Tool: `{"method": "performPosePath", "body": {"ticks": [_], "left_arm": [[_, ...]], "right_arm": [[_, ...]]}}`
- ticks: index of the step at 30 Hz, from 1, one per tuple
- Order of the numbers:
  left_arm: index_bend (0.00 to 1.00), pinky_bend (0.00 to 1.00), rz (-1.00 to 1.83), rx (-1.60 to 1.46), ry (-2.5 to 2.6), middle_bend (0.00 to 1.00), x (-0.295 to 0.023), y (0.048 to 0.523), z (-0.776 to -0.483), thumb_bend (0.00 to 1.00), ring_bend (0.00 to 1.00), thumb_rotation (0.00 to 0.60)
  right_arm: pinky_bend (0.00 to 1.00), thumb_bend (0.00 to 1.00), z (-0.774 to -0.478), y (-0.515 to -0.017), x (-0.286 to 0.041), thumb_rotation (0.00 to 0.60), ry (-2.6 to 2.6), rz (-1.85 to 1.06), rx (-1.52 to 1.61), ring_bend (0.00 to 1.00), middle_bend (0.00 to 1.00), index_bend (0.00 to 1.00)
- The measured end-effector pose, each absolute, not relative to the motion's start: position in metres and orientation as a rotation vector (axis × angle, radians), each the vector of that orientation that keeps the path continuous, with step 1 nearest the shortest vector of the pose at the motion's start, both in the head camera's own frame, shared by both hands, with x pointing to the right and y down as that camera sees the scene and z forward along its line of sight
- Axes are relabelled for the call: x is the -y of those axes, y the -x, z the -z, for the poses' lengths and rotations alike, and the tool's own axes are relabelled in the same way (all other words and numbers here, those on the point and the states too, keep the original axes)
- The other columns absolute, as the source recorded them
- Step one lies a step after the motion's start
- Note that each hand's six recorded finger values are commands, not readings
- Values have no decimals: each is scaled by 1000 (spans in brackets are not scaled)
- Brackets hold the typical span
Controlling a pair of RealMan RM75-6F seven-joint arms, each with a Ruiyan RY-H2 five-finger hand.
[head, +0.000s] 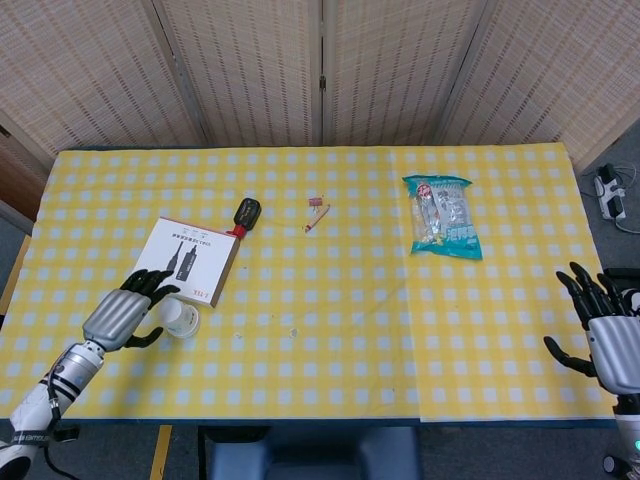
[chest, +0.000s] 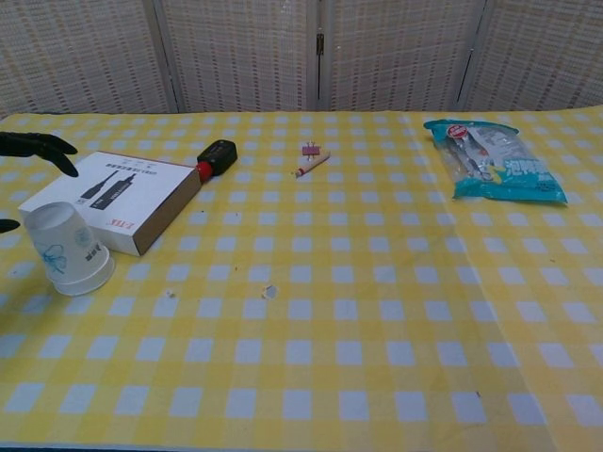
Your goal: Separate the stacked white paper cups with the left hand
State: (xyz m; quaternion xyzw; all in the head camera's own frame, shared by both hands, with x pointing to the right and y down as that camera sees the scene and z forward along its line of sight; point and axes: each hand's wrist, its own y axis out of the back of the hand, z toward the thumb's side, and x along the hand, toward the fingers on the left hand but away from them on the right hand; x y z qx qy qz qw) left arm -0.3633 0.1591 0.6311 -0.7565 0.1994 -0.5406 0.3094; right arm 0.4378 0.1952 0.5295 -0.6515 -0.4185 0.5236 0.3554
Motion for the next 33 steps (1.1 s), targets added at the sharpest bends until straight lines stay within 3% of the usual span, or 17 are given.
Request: {"method": "performPosePath", "body": {"ticks": [33], "left_arm": [[271,0,1500,-507,1993,48,-158,358,-656,411,0,600]], "right_arm": [[25,303,-528,-447,-191,600,1663,-1361,1114,126,29,25]]}}
